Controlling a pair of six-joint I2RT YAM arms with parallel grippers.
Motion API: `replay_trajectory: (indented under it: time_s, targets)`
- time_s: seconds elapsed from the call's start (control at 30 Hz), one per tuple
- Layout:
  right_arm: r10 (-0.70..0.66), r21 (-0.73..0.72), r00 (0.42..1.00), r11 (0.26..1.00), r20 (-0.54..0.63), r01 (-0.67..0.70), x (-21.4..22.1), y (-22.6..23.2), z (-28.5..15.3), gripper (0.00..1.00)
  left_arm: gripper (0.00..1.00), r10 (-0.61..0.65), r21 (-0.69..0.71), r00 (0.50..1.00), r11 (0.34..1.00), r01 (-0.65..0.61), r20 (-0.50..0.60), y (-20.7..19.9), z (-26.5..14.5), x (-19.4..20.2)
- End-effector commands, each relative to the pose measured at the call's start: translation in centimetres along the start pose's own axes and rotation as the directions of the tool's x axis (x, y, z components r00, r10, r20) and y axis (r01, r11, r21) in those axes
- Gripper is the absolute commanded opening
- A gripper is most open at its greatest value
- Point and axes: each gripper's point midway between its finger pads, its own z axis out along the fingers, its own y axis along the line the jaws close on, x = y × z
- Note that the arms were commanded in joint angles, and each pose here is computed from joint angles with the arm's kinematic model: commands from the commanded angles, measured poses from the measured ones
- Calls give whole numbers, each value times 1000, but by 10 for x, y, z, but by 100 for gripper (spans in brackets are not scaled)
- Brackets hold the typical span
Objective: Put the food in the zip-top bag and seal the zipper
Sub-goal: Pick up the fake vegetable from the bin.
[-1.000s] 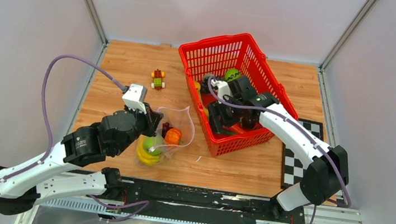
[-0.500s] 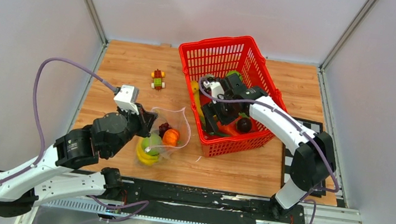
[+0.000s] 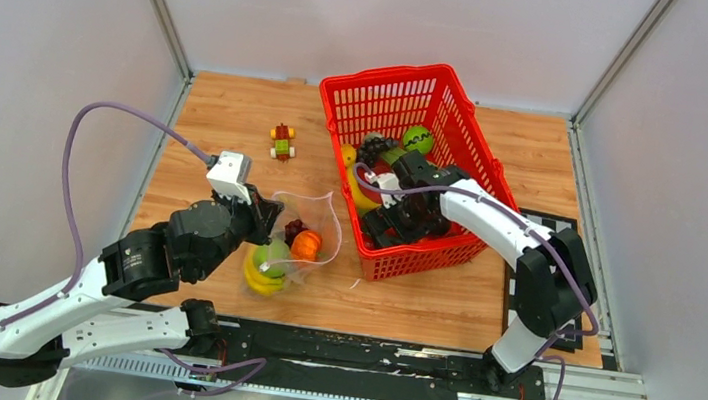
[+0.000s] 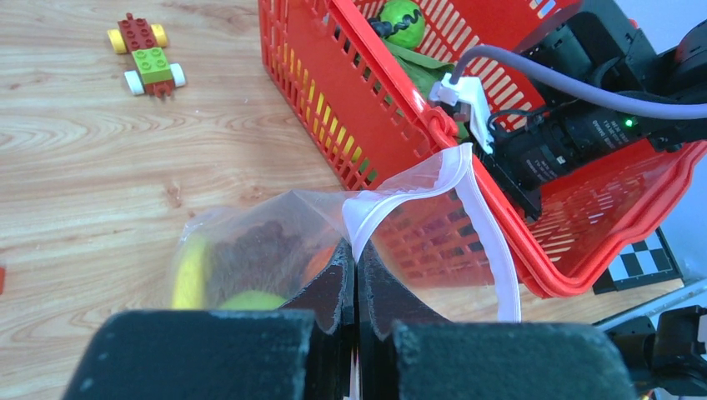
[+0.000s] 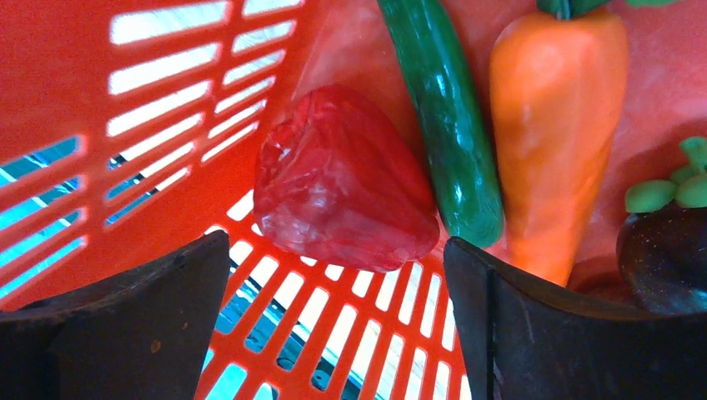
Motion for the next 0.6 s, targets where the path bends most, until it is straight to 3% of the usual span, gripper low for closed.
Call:
replay_trajectory:
  time_s: [0.0, 0.13, 0.23, 0.3, 0.4, 0.57]
  targets:
    - [17, 10, 998, 1000, -57, -17, 15, -7, 14, 100, 0, -39, 14, 998, 999, 39, 42, -6, 2, -11]
    - [53, 42, 990, 998, -130, -48, 30, -17, 31, 100, 0, -40, 19, 998, 999, 39, 39, -7, 3, -10]
    - [57, 29, 993, 998, -103, -54, 24, -17, 38, 97, 0, -40, 20, 999, 999, 39, 36, -7, 3, -9]
    - [65, 23, 996, 998, -66, -64, 16, -15, 36, 87, 0, -40, 18, 999, 999, 40, 36, -7, 3, -8]
    - [81, 37, 997, 996, 6, -81, 0, -15, 25, 63, 0, -43, 21, 998, 999, 42, 37, -7, 2, -9]
    - [81, 123, 989, 988, 124, -96, -17, -22, -10, 40, 0, -41, 16, 998, 999, 41, 41, -5, 0, -10]
